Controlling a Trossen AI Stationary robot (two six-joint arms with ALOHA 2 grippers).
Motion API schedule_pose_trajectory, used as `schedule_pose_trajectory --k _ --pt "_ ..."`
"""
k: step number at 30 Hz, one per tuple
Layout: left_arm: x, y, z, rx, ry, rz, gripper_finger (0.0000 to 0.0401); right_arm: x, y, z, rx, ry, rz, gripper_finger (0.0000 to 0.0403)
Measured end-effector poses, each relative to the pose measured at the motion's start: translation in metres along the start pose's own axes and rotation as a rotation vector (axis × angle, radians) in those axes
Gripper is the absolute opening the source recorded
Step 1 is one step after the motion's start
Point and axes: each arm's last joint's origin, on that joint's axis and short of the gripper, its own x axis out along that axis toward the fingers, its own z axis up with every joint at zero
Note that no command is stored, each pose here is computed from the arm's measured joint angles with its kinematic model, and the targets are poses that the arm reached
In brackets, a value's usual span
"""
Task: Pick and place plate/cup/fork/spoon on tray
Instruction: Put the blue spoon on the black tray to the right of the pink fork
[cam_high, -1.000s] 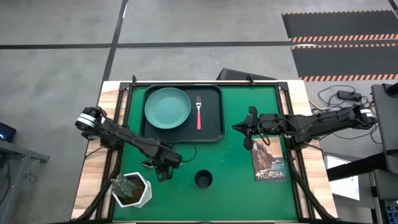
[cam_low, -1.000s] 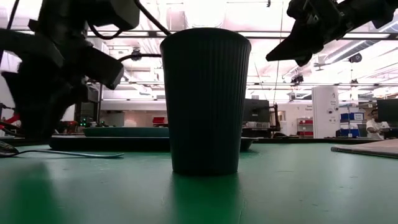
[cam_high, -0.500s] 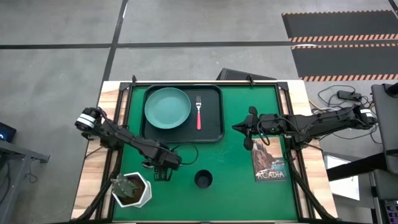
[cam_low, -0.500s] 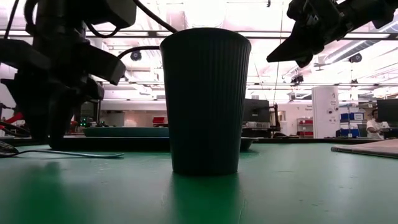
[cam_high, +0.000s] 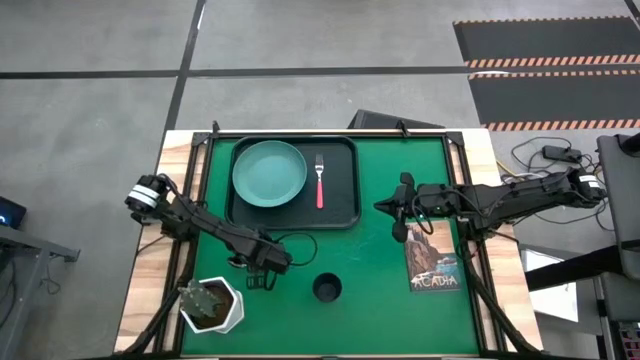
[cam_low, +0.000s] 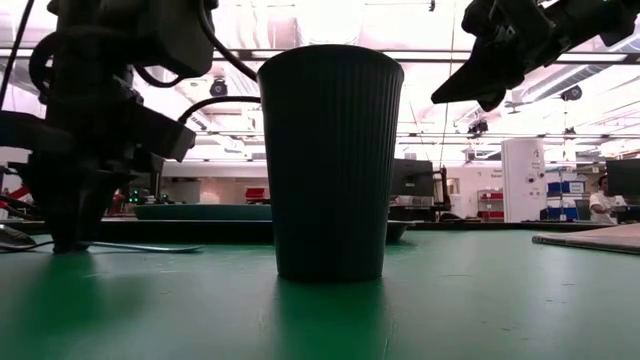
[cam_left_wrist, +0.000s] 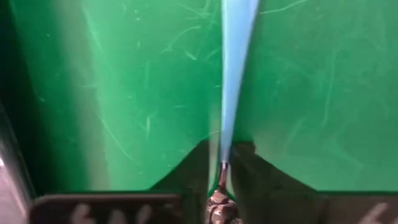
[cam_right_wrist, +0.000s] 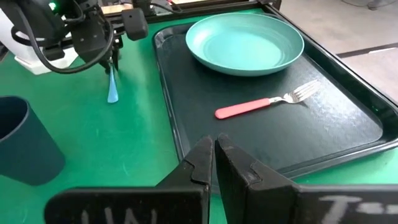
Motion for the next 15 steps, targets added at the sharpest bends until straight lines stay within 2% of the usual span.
schedule_pose_trajectory --k 3,9,15 --pt "-0.001 0.0 0.0 -0.007 0.0 0.005 0.0007 0.0 0.0 0.0 0.002 0.0 0.0 0.0009" --pt "-0.008 -0.002 0.002 -0.023 0.002 -0.008 0.0003 0.0 0.0 0.0 0.006 -0.001 0.0 0.0009" --pt "-0.036 -0.006 0.012 -0.057 0.009 -0.009 0.0002 0.0 0.0 0.001 0.017 -0.011 0.002 0.0009"
